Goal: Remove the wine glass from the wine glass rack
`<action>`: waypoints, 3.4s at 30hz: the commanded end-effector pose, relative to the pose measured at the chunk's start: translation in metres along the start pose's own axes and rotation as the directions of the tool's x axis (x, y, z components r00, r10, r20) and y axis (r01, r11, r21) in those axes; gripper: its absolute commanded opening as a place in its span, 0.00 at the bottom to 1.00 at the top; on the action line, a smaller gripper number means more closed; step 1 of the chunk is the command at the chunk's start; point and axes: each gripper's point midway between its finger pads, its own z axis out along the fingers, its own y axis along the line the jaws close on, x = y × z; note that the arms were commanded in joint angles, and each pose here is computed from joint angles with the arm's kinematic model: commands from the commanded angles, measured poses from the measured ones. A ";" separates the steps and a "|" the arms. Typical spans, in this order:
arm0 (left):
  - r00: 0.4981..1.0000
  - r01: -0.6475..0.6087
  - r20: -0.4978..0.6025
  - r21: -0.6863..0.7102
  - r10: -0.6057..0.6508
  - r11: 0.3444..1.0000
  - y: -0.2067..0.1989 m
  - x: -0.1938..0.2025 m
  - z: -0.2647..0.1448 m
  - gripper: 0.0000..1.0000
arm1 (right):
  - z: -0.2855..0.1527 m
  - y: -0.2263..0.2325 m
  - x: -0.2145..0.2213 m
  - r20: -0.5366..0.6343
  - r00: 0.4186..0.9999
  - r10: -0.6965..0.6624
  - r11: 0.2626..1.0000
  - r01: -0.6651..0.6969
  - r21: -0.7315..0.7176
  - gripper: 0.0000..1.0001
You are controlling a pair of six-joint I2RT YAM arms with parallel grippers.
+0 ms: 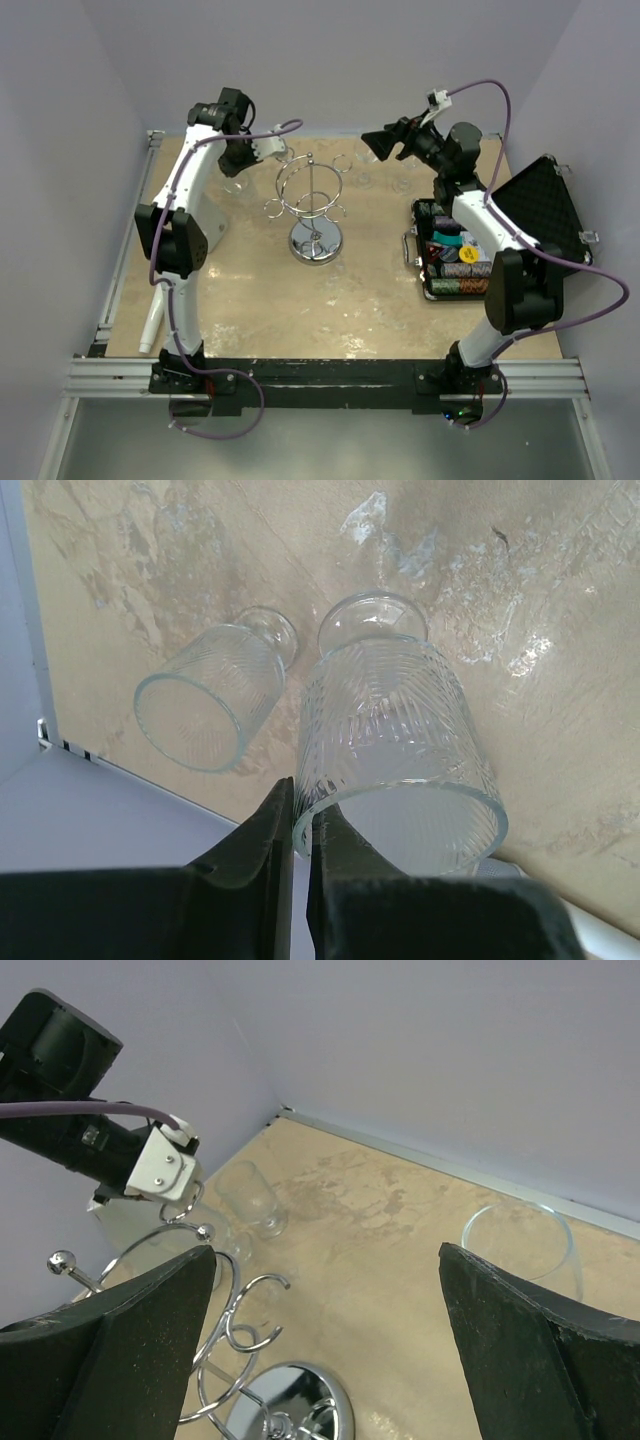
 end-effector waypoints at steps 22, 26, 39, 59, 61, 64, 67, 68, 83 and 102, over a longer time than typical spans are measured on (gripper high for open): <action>0.974 0.222 0.027 0.033 -0.223 0.974 -0.011 0.021 -0.017 0.00 | -0.003 0.013 -0.027 0.072 0.996 -0.043 0.999 0.045 -0.026 0.98; 0.975 0.223 -0.035 0.054 -0.221 0.973 -0.019 0.031 -0.002 0.00 | -0.004 0.013 -0.027 0.072 0.996 -0.043 0.999 0.045 -0.026 0.98; 0.978 0.203 -0.069 0.059 -0.198 0.977 -0.012 0.034 0.019 0.00 | -0.003 0.013 -0.027 0.070 0.997 -0.043 0.999 0.045 -0.025 0.98; 0.977 0.195 -0.104 0.059 -0.188 0.979 -0.004 0.036 0.041 0.00 | -0.001 0.009 -0.024 0.058 0.997 -0.052 0.998 0.053 -0.020 0.98; 0.976 0.196 -0.102 0.056 -0.190 0.979 -0.003 0.036 0.040 0.01 | -0.001 0.010 -0.027 0.061 0.996 -0.063 0.998 0.065 -0.023 0.99; 0.978 0.192 -0.095 0.054 -0.186 0.980 -0.003 0.034 0.041 0.04 | 0.000 0.008 -0.030 0.067 0.994 -0.084 0.996 0.085 -0.015 0.98; 0.978 0.192 -0.095 0.040 -0.188 0.981 0.000 0.035 0.040 0.07 | 0.000 0.009 -0.029 0.065 0.995 -0.082 0.996 0.083 -0.020 0.99; 0.978 0.191 -0.092 0.037 -0.187 0.981 0.001 0.034 0.039 0.07 | 0.000 0.008 -0.027 0.061 0.995 -0.076 0.997 0.078 -0.019 0.99; 0.980 0.190 -0.063 0.023 -0.188 0.981 0.004 0.029 0.033 0.35 | -0.004 0.010 -0.025 0.062 0.995 -0.078 0.997 0.079 -0.017 0.98; 0.980 0.196 -0.030 -0.039 -0.197 0.980 0.015 0.026 0.006 0.44 | -0.004 0.011 -0.022 0.055 0.996 -0.075 0.997 0.077 -0.023 0.99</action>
